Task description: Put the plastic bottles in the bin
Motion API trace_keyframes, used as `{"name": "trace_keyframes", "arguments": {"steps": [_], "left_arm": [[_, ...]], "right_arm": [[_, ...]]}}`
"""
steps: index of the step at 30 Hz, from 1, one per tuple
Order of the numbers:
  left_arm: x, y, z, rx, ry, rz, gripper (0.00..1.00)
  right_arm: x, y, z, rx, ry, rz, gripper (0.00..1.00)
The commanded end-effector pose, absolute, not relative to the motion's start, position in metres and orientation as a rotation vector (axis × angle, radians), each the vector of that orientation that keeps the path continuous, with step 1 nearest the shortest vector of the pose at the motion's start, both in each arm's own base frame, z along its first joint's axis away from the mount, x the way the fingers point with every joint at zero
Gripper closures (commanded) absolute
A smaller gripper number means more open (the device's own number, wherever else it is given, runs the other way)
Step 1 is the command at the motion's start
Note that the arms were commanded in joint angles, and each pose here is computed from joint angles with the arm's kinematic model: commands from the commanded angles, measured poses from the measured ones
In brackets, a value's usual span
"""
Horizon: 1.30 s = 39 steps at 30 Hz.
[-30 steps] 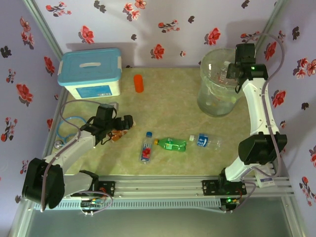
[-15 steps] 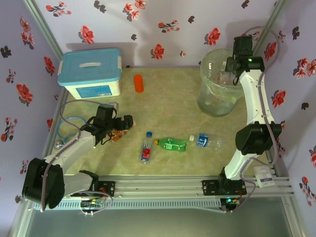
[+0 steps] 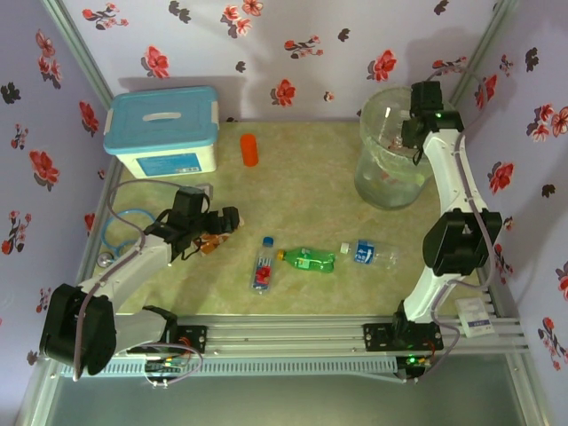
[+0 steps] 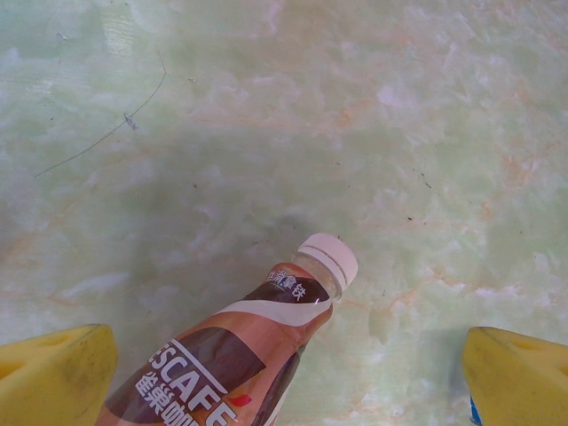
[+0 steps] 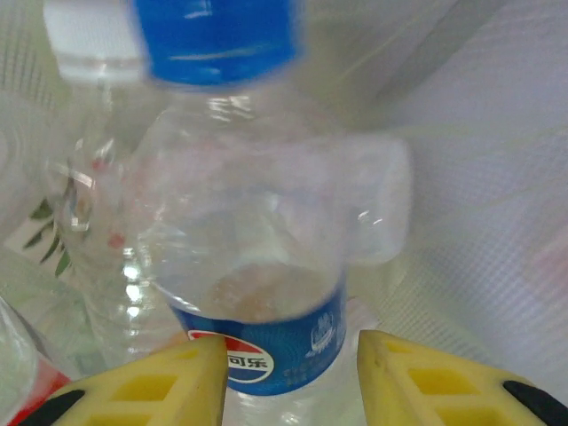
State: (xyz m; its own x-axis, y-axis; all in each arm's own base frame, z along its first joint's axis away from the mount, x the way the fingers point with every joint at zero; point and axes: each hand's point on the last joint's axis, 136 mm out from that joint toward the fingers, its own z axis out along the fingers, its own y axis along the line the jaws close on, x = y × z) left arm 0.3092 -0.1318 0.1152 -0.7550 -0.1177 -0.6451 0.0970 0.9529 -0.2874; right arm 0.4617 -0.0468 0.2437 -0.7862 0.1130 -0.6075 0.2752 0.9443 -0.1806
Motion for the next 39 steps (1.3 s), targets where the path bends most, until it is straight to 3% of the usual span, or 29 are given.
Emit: {"name": "trace_keyframes", "arguments": {"steps": [1,15,27,32,39], "left_arm": [[0.311,-0.130,0.113,-0.018,2.396,-0.398,0.00],[0.313,-0.131,0.113,-0.025,2.395,-0.401,0.00],[0.311,-0.130,0.112,-0.019,2.402,-0.397,0.00],[0.311,-0.130,0.112,-0.019,2.402,-0.396,0.00],[0.309,-0.128,0.112,0.010,2.432,-0.368,0.00]], "right_arm": [[0.463,-0.044,0.235,0.304,2.492,-0.299,0.56],[0.435,-0.040,0.344,0.281,2.272,-0.267,0.38],[0.383,0.059,0.391,-0.071,2.204,-0.082,0.32],[0.346,0.121,0.380,-0.352,2.210,-0.023,0.32],[0.273,0.215,0.280,-0.941,2.424,0.199,0.27]]}}
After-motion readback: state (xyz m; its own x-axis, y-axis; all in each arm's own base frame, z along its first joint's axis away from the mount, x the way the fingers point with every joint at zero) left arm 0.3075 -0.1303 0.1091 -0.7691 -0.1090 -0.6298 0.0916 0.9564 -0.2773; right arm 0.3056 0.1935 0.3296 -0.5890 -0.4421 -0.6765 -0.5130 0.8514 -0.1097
